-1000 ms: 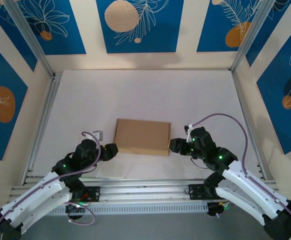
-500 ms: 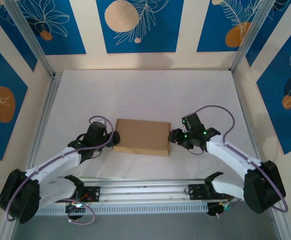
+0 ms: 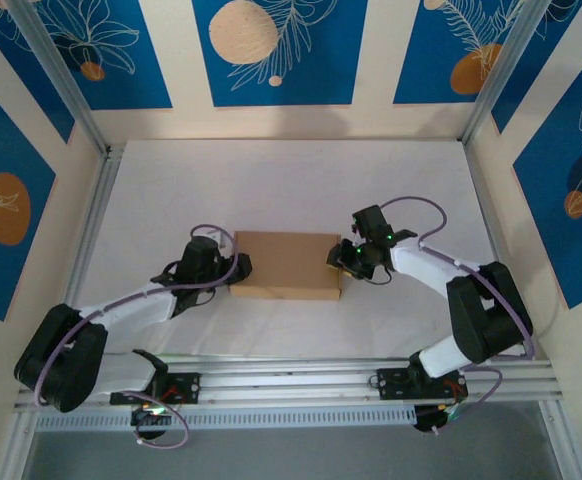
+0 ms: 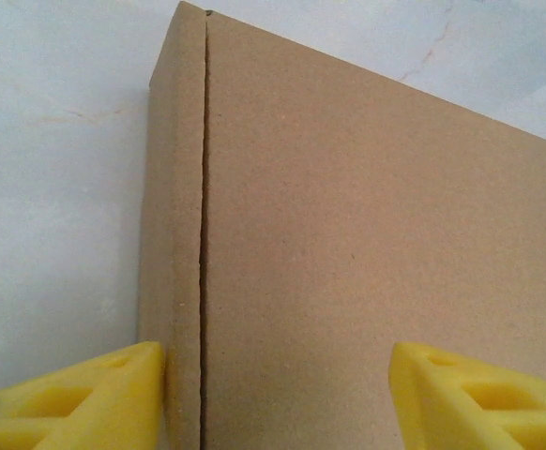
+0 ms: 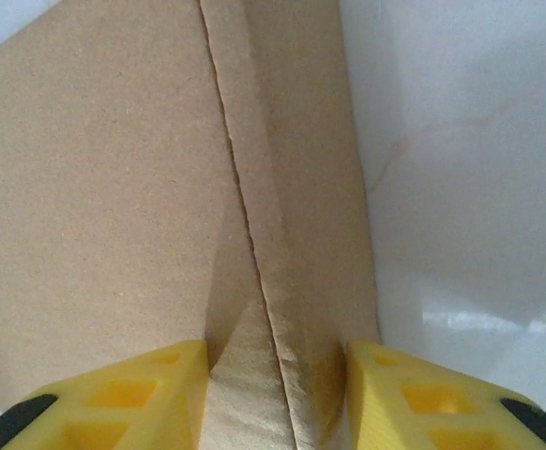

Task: Fold the paper box

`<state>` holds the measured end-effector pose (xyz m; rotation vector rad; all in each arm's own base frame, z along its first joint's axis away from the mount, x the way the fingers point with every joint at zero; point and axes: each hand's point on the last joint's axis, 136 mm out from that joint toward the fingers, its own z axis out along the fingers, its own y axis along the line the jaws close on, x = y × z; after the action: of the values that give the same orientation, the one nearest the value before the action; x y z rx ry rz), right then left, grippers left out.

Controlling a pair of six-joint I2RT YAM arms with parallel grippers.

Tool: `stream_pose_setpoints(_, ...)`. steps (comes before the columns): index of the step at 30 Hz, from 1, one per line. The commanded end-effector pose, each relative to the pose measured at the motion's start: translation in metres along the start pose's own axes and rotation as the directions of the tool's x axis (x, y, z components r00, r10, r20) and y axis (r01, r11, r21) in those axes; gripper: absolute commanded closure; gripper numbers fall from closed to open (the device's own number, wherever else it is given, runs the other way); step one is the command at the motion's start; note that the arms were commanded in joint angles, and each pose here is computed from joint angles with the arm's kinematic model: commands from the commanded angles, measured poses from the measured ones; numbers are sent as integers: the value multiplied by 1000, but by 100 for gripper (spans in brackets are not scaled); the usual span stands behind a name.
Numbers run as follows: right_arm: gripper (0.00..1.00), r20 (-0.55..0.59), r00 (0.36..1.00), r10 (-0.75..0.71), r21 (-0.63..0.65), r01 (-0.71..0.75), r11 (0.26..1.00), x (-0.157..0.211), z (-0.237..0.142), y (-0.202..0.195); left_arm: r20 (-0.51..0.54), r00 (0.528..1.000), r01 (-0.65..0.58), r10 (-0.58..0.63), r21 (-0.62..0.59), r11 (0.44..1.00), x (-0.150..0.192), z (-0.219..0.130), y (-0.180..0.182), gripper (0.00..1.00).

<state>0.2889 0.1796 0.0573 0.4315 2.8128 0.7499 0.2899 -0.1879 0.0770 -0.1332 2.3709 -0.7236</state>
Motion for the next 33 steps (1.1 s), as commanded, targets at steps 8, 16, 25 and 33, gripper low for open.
stream_pose_setpoints(8, 32, 28, 998, -48, 31, 47, 998, -12, -14, 6, 12, 1000, 23, -24, 74, 997, -18, -5, -19, 25)
stream_pose_setpoints(16, 1, 268, 947, -179, 14, 182, 983, -47, -90, 31, 220, 950, -181, 222, -192, 964, -97, -86, -18, 0)
stream_pose_setpoints(25, 1, 643, 667, -377, 120, 398, 909, -85, -194, 65, 354, 666, -485, 657, -465, 741, -154, -139, -22, 0)
stream_pose_setpoints(33, 1, 638, 336, -693, 392, 633, 668, -99, -143, 41, 275, 680, -532, 680, -453, 715, -143, -79, 40, 0)
